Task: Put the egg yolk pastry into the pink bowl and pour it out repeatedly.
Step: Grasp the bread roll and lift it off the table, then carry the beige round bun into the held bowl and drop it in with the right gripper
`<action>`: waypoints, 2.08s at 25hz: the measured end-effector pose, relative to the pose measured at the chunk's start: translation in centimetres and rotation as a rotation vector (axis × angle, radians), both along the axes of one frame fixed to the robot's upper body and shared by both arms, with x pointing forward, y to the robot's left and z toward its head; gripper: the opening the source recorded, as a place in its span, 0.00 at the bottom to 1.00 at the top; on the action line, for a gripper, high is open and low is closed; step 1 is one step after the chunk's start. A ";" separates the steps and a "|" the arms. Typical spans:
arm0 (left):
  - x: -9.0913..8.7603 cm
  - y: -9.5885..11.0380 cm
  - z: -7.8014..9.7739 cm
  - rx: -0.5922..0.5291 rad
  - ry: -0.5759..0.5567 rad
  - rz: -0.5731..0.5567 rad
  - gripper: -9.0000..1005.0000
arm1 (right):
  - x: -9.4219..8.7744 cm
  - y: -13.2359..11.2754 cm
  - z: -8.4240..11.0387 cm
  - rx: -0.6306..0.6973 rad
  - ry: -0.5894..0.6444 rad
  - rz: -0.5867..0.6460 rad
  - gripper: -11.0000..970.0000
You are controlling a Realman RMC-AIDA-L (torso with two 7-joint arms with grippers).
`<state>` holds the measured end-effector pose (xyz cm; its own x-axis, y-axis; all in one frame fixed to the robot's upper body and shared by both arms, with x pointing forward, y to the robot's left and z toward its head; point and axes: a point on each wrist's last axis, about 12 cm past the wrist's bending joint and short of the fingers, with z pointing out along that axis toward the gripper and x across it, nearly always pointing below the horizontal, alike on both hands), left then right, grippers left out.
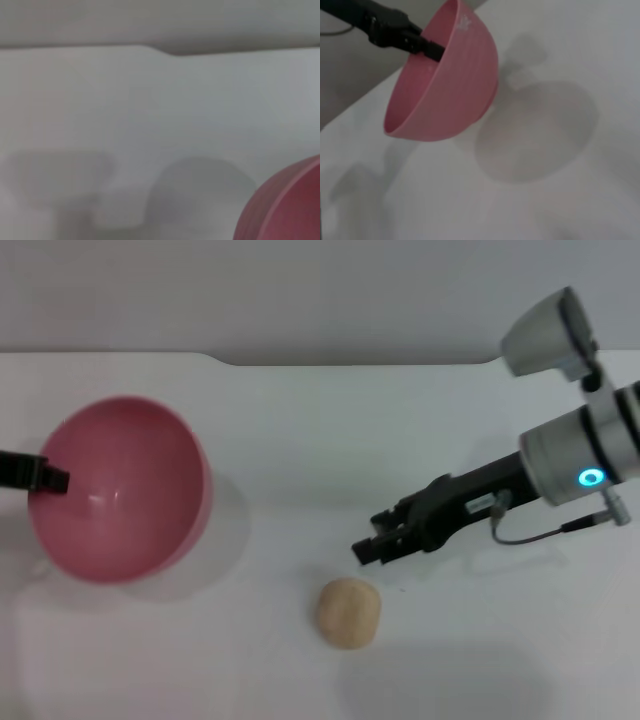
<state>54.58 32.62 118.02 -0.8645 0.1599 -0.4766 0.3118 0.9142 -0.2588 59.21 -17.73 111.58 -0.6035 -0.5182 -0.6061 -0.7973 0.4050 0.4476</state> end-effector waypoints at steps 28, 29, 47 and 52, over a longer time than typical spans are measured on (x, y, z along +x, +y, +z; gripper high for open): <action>2.1 -5.4 0.5 0.144 0.020 -0.172 0.01 | -0.3 3.1 -2.4 -0.177 0.047 0.010 0.41; 2.2 -5.6 0.6 0.146 0.016 -0.178 0.01 | -0.2 2.7 -2.3 -0.160 0.058 -0.018 0.38; 4.7 -16.1 -0.8 0.259 0.071 -0.440 0.01 | -0.3 -4.2 6.8 0.179 -0.164 -0.114 0.22; 4.7 -18.8 -0.2 0.295 0.044 -0.494 0.01 | -0.7 -1.3 7.1 0.148 -0.223 0.069 0.18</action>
<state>59.32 13.79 117.83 -0.6713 0.6706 -0.3157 0.7151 0.6980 -0.0378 58.53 -19.01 118.68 -0.4131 -0.4497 -0.7919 -0.9062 0.2894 0.3084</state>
